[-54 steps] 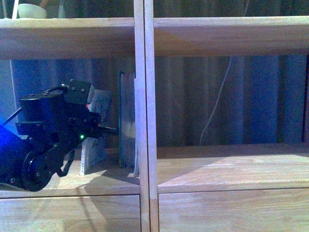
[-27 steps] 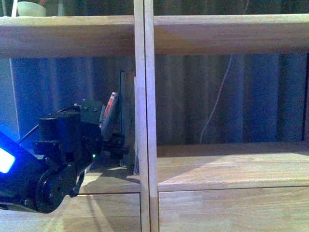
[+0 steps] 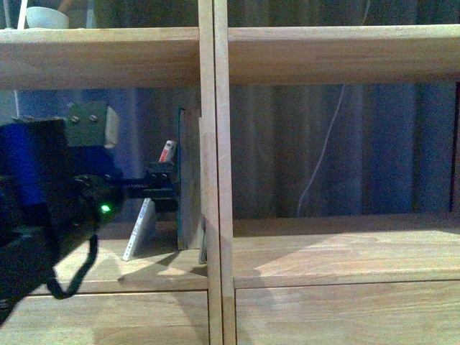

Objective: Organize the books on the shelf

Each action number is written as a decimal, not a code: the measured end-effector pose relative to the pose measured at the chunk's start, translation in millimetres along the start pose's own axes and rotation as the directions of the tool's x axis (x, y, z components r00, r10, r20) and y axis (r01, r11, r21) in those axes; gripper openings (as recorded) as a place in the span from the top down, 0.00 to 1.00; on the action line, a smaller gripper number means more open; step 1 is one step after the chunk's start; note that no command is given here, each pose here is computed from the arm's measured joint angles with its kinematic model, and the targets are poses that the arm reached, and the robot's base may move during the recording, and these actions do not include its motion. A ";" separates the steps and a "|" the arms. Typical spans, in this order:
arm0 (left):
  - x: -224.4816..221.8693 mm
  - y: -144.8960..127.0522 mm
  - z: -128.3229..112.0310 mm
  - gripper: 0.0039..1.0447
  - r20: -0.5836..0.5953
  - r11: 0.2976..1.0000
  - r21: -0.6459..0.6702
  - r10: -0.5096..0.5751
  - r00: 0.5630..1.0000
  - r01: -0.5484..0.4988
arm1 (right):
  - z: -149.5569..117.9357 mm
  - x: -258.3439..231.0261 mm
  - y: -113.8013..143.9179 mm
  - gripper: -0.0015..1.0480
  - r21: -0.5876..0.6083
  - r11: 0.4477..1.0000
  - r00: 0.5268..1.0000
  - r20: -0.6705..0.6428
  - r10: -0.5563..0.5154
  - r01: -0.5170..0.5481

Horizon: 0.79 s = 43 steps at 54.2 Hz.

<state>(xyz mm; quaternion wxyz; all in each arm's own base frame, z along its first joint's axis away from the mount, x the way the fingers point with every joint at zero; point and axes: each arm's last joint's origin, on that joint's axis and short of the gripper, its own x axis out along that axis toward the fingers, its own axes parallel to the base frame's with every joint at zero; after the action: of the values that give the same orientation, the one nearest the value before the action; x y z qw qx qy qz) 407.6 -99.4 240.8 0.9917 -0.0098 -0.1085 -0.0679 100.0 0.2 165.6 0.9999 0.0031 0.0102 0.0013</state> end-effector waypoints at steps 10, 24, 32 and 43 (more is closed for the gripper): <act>-63.2 12.3 33.7 0.07 0.053 0.996 -0.003 0.086 0.995 -0.085 | 2.0 -2.7 0.0 0.97 0.000 1.000 1.000 0.029 0.000 0.000; -188.7 23.9 46.1 0.07 0.035 0.939 0.125 0.318 0.947 -0.320 | 2.0 -2.8 0.0 0.97 0.000 1.000 1.000 0.029 0.000 0.000; -256.7 19.5 33.4 0.07 -0.022 0.916 0.204 0.357 0.934 -0.346 | 2.0 -2.8 0.0 0.97 0.000 1.000 1.000 0.029 0.000 0.000; -316.0 24.4 16.0 0.23 -0.154 0.979 0.124 0.183 0.971 -0.165 | 2.0 -2.8 0.0 0.97 0.000 1.000 1.000 0.029 0.000 0.000</act>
<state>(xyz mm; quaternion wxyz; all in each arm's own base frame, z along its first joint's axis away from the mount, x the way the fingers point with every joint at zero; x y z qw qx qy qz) 101.9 -32.8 187.8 0.9984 0.0410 -0.0288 0.0249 97.3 0.2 167.7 1.0000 0.0030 -0.0043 0.0013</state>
